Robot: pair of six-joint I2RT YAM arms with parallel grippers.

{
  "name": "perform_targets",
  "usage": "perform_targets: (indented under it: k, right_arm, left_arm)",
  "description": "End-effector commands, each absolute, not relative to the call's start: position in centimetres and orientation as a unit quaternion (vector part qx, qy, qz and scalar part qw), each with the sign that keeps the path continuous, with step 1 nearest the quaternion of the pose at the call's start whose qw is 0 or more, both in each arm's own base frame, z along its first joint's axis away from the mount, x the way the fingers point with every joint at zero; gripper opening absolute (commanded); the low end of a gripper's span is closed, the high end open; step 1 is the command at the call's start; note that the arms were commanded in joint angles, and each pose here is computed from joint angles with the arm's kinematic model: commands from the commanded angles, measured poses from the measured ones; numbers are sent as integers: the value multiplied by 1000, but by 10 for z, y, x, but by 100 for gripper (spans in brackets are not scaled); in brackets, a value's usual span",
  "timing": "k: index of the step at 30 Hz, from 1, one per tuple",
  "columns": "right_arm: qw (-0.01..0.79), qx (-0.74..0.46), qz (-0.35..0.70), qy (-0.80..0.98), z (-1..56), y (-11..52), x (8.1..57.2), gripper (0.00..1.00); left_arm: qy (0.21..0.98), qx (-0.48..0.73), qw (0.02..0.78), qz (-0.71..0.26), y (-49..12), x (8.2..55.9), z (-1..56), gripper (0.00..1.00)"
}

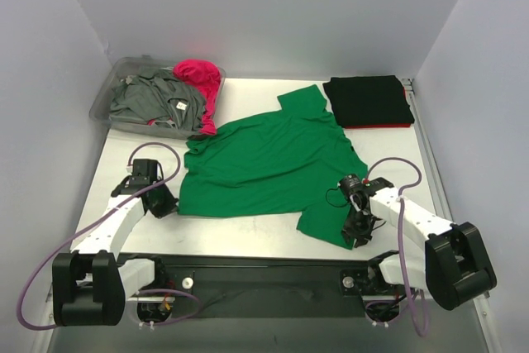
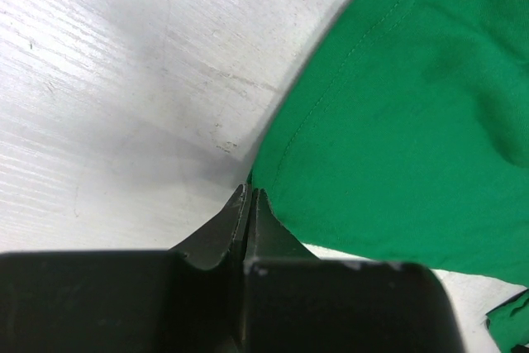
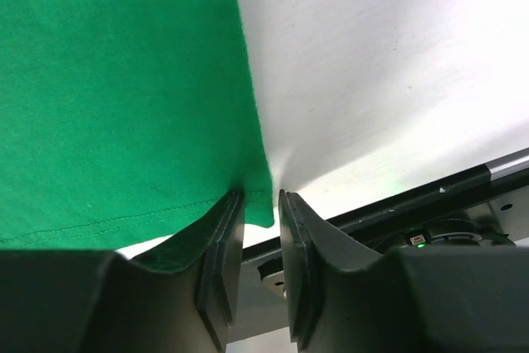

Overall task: Fold and stack the t-shirts
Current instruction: Grap the side of the flattened tshirt closest away from the robot with both arms

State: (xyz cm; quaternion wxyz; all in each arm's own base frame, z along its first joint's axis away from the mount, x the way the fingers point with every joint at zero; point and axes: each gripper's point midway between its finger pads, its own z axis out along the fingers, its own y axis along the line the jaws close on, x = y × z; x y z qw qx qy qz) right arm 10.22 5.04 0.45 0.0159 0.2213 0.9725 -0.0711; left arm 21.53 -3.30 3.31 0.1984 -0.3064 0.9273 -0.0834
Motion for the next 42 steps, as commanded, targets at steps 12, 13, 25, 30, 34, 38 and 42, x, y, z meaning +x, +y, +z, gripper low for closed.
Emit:
perform_targets:
  k: [12,13,25,30,34,38,42]
  right_arm:
    - [21,188,-102,977,7,52,105,0]
    - [17,177,-97,979,10,55,107,0]
    - [-5,136,-95,986,80,65,97,0]
    - [-1,125,-94,988,110,60,87,0]
    - [3,133,-76,988,121,60,76,0]
    - [5,132,-56,990,128,63,66,0]
    - [6,117,-58,991,132,61,60,0]
  left_arm:
    - [924,-285,225,-122,-42,233,48,0]
    - [923,-286,224,-125,-43,232,49,0]
    - [904,-319,254,-130,-43,217,77,0]
    - [891,-344,261,-138,-50,203,88,0]
    - [892,-344,264,-130,-57,183,93,0]
    - [886,-356,273,-115,-55,167,103,0]
    - [887,-363,268,-100,-48,150,112,0]
